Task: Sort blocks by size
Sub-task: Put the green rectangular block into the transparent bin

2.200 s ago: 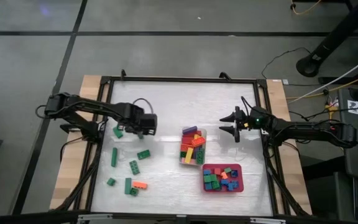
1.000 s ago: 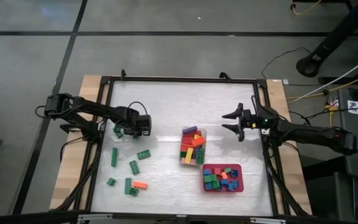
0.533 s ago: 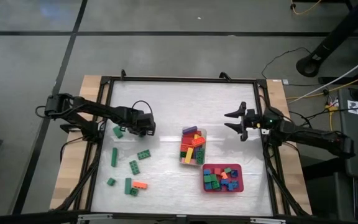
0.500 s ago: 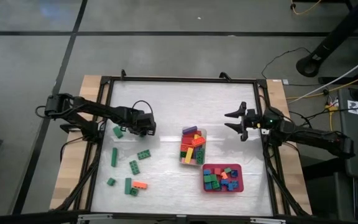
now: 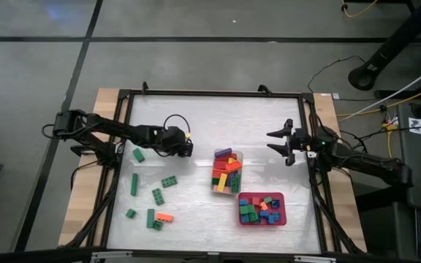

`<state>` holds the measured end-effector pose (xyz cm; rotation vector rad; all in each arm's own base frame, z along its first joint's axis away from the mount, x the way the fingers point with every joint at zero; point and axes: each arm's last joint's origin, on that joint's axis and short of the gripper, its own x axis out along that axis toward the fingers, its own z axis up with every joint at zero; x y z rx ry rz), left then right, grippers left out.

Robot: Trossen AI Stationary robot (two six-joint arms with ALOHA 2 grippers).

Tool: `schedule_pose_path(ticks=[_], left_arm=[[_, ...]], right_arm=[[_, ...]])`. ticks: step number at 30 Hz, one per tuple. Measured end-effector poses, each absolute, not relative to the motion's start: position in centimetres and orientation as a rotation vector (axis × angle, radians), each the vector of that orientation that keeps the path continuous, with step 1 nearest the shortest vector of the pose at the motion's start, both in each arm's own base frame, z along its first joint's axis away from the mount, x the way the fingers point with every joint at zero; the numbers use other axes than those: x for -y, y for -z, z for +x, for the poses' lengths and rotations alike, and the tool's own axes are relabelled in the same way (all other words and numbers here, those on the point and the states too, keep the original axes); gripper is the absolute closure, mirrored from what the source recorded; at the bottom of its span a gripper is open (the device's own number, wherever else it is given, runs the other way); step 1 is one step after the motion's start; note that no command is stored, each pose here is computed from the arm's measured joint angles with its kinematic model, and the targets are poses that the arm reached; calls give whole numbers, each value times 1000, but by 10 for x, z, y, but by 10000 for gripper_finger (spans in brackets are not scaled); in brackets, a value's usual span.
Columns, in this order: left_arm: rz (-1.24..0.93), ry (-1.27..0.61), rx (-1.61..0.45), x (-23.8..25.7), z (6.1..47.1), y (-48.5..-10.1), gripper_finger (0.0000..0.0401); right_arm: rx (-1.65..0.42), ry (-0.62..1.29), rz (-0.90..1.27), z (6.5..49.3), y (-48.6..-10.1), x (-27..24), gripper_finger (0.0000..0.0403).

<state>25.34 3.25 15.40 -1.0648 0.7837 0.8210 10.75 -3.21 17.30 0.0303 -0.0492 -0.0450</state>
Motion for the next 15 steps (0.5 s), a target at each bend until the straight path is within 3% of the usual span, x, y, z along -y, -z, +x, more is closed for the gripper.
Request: schedule_pose_path(ticks=[15], left_arm=[[-997, -506, -413, -34, 286, -185, 314]], right_arm=[[64, 45, 22, 99, -173, 29, 189]])
